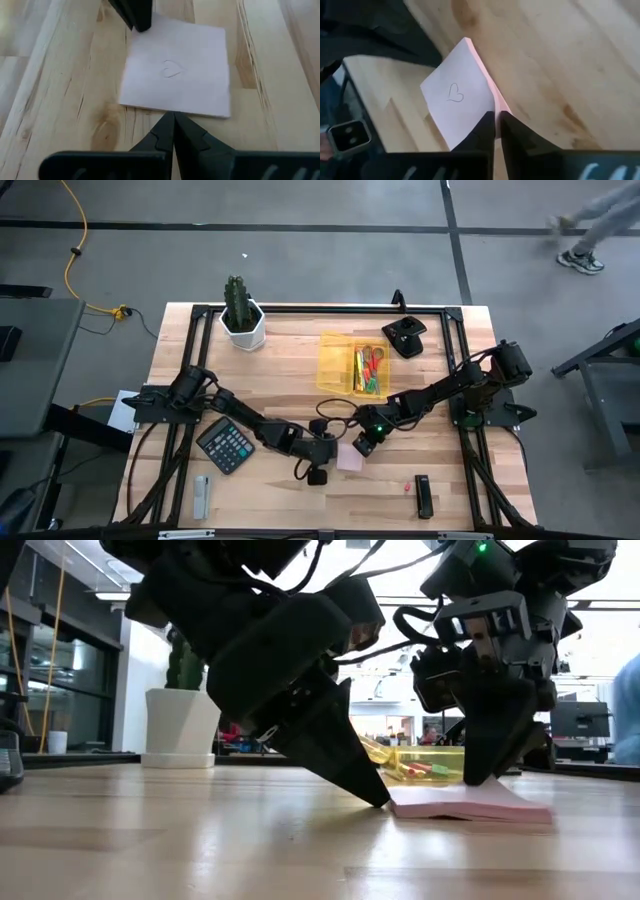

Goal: Pack school essentials
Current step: Put the pink sticky note into the yellow supply box

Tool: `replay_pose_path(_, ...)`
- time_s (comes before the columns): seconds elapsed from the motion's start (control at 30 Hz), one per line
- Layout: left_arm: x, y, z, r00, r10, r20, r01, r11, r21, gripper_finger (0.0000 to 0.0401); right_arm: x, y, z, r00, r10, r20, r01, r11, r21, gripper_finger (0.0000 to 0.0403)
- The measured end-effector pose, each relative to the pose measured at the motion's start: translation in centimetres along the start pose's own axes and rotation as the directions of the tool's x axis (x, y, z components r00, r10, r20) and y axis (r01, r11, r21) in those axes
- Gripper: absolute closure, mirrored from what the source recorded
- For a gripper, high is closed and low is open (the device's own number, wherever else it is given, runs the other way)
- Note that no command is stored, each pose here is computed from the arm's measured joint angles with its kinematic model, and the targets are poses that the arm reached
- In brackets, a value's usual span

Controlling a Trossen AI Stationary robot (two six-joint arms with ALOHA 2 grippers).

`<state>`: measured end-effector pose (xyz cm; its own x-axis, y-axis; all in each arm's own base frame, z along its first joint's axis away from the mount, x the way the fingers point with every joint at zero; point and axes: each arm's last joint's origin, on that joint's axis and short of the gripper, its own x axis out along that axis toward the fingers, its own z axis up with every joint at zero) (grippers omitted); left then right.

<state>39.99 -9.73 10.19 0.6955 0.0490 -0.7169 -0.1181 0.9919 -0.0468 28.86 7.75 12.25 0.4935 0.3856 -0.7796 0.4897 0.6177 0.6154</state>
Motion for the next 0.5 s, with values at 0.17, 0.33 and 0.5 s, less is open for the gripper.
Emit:
replay_pose_path(0.17,-1.6,0.8,0.9,0.993,-0.100,-0.067,0.101,0.995,0.002,0.0401,-0.5,0.4,0.0,0.999,0.044,-0.031,-0.045,0.998,-0.039,0.0400)
replay_pose_path(0.33,-5.2,1.9,2.4,0.985,-0.117,-0.127,0.124,0.991,0.051,0.0401,-1.9,1.2,-0.2,0.994,0.095,-0.054,-0.100,0.989,-0.112,0.0401)
replay_pose_path(0.5,-10.9,3.1,4.1,0.992,-0.112,-0.066,0.119,0.987,0.110,0.0401,-4.8,2.0,-0.3,0.990,0.136,-0.029,-0.139,0.967,-0.212,0.0402)
